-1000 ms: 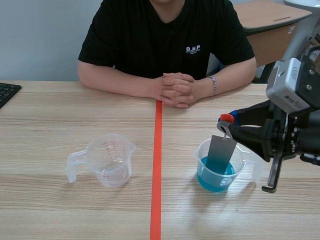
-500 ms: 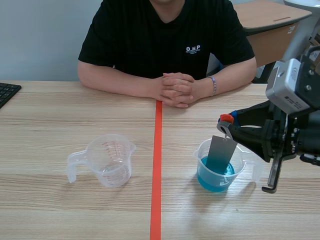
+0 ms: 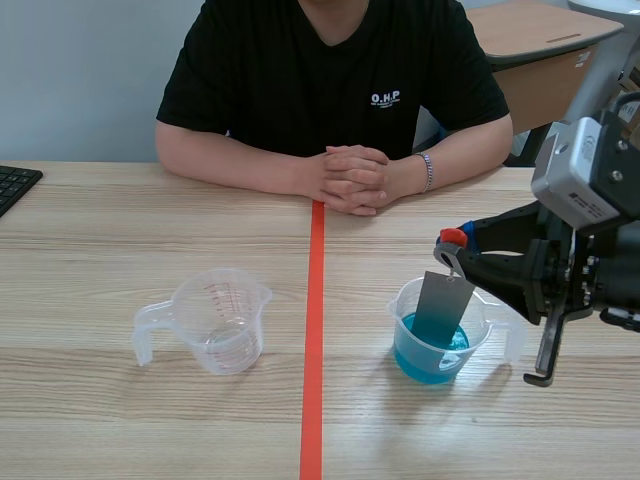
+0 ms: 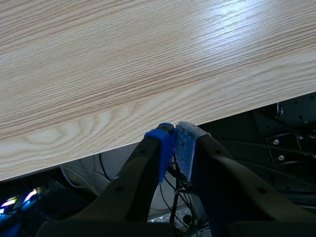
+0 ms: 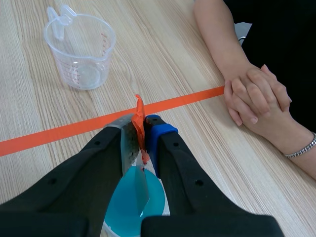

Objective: Do the redox reaction experiment.
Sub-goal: 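Hold the plate still in the solution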

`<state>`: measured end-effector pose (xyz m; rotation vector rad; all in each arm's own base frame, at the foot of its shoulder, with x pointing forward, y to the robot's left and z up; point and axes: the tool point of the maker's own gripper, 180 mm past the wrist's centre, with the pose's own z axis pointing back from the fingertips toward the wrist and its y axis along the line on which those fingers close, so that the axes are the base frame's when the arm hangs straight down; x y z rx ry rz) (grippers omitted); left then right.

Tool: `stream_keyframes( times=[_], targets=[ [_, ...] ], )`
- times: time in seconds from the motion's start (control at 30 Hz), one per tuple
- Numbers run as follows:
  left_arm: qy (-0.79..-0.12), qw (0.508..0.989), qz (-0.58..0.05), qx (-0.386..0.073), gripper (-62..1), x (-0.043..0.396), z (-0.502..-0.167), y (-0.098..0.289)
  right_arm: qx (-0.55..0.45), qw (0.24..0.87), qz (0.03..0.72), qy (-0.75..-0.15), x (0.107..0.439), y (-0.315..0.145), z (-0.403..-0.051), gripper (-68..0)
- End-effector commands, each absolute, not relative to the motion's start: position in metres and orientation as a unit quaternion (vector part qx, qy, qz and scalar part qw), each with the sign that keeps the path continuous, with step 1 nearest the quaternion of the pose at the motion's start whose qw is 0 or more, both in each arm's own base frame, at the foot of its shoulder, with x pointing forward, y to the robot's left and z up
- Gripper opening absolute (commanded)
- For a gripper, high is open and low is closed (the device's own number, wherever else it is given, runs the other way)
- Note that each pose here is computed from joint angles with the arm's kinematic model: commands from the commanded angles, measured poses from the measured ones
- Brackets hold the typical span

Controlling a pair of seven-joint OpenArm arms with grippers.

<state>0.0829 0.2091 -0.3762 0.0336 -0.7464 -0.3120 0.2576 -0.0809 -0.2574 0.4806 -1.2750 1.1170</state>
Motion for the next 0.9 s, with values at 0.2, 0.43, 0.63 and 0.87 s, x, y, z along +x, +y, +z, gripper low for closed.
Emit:
stream_keyframes(
  times=[0.2,0.43,0.63,0.87],
  targets=[
    [-0.376,0.914,-0.152,0.016,-56.0,0.089,-0.371,0.208,0.203,0.637,0.496,-0.553,0.260,-0.085,-0.258,-66.0],
    [-0.376,0.914,-0.152,0.016,-56.0,0.089,-0.371,0.208,0.203,0.637,0.496,-0.554,0.260,-0.085,-0.257,-66.0],
    [-0.376,0.914,-0.152,0.016,-56.0,0.088,-0.371,0.208,0.199,0.631,0.496,-0.562,0.261,-0.088,-0.251,-66.0],
    [-0.376,0.914,-0.152,0.016,-56.0,0.088,-0.371,0.208,0.185,0.621,0.492,-0.582,0.263,-0.094,-0.233,-66.0]
  ],
)
